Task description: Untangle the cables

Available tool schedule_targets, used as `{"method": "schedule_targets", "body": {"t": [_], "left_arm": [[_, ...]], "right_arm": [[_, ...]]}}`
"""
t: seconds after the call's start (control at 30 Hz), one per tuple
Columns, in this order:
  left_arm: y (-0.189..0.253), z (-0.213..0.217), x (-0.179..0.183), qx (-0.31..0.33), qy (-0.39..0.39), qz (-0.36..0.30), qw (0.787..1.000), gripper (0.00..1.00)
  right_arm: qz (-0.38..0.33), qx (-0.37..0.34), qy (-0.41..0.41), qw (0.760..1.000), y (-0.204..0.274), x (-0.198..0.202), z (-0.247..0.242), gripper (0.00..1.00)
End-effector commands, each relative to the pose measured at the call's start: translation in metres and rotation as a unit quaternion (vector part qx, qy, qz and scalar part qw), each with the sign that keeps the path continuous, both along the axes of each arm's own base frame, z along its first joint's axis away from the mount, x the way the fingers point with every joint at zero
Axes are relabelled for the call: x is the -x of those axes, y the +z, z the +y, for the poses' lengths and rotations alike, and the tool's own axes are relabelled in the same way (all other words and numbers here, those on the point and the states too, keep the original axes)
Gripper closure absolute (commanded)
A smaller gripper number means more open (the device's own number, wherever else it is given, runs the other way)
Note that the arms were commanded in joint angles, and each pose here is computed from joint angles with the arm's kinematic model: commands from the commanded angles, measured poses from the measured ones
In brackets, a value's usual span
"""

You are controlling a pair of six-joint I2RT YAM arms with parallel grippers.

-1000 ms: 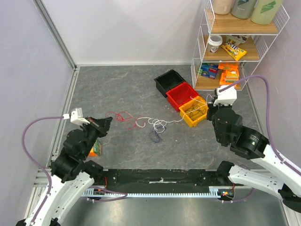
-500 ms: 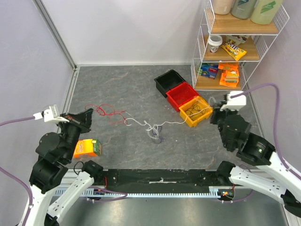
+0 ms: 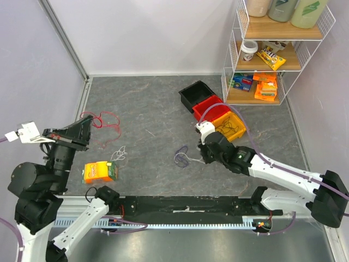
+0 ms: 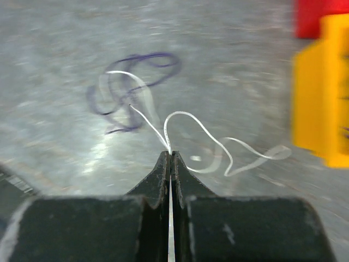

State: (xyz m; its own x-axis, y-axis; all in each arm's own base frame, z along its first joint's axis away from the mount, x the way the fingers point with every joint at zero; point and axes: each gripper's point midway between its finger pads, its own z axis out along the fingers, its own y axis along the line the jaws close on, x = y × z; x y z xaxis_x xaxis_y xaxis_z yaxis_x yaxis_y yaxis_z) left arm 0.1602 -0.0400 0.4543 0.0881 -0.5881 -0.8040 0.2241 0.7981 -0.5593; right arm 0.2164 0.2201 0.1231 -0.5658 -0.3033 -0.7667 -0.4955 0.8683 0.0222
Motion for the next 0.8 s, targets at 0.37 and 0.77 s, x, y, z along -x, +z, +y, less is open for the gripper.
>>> {"method": "schedule_targets", "body": {"t": [0.37,0.77], "left_arm": [[-0.109,-0.126,-0.055,0.040,-0.223,0.157,0.961,0.98],[-0.224,-0.184,-0.047,0.046,-0.360,0.290,0.885,0.98]], "right_arm": [[-0.047,-0.188,0.198,0.961,0.107,0.024,0.087,0.12],[-0.097,-0.207,0.280,0.932,0.131,0.029,0.109,0.02]]}}
